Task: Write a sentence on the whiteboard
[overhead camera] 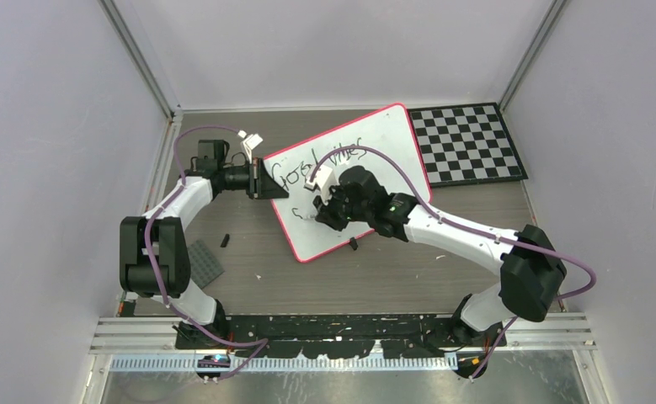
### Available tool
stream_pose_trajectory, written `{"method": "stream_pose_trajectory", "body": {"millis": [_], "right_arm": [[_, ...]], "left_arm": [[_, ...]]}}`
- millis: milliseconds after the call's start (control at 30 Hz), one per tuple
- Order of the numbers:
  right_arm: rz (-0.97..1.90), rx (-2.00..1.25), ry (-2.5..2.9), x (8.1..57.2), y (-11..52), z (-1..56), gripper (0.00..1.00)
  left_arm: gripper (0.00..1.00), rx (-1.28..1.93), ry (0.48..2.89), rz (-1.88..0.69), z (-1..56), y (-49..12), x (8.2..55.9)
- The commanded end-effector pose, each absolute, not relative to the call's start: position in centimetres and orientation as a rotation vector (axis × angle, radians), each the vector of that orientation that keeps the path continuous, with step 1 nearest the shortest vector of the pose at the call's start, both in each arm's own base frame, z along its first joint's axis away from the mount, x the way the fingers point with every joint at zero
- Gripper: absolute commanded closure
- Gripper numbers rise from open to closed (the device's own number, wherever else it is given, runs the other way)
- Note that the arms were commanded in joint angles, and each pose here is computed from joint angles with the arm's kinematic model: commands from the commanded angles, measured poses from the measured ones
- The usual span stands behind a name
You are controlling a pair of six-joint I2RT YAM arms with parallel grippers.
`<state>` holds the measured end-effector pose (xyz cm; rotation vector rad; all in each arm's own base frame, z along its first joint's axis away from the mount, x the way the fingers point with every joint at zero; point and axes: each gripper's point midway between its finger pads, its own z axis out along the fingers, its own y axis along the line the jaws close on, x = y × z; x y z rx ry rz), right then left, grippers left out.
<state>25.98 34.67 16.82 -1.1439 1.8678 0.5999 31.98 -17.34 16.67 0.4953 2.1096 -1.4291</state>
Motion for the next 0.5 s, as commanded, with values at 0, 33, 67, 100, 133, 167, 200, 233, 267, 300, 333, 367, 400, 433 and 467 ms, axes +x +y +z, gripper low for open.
{"method": "stream_pose_trajectory", "body": {"millis": [0,33,67,100,133,167,200,233,267,300,333,367,400,433,467], "right_arm": [[0.595,-1.126,1.866,26.0,34.2,17.4,1.00],[0.607,-1.126,1.868,25.9,34.4,17.4,1.00],[0.617,-1.128,1.868,25.9,34.7,17.3,1.00],[0.623,-1.130,1.866,25.8,34.9,17.3,1.00],[0.626,-1.131,1.862,25.8,35.1,17.3,1.00],[0.631,-1.135,1.857,25.8,35.4,17.3,1.00],[0.636,-1.138,1.851,25.8,35.7,17.5,1.00],[0.643,-1.139,1.845,25.9,36.0,17.7,1.00],[0.648,-1.138,1.839,26.0,36.2,17.9,1.00],[0.650,-1.142,1.836,26.0,36.4,17.9,1.00],[0.651,-1.140,1.833,26.1,36.5,18.0,1.00],[0.652,-1.143,1.828,26.1,36.6,18.1,1.00],[0.653,-1.144,1.827,26.0,36.7,18.2,1.00],[0.653,-1.145,1.823,26.1,36.7,18.3,1.00],[0.656,-1.144,1.821,26.0,36.7,18.4,1.00]], "left_arm": [[1.00,0.463,2.142,-1.409,17.0,-17.1,32.3],[1.00,0.463,2.143,-1.409,17.0,-17.1,32.3],[1.00,0.462,2.143,-1.408,16.9,-17.1,32.4],[1.00,0.462,2.144,-1.409,16.9,-17.1,32.4],[1.00,0.463,2.143,-1.407,16.9,-17.1,32.4],[1.00,0.463,2.145,-1.408,16.9,-17.1,32.3],[1.00,0.464,2.142,-1.406,17.0,-17.1,32.3],[1.00,0.464,2.142,-1.406,17.0,-17.1,32.3],[1.00,0.466,2.141,-1.407,17.0,-17.1,32.3],[1.00,0.467,2.141,-1.407,17.0,-17.1,32.3],[1.00,0.466,2.140,-1.405,17.0,-17.1,32.3],[1.00,0.464,2.142,-1.407,16.9,-17.1,32.3],[1.00,0.464,2.141,-1.406,16.9,-17.0,32.3],[1.00,0.466,2.141,-1.407,17.0,-17.1,32.3],[1.00,0.464,2.143,-1.409,16.9,-17.1,32.3]]}}
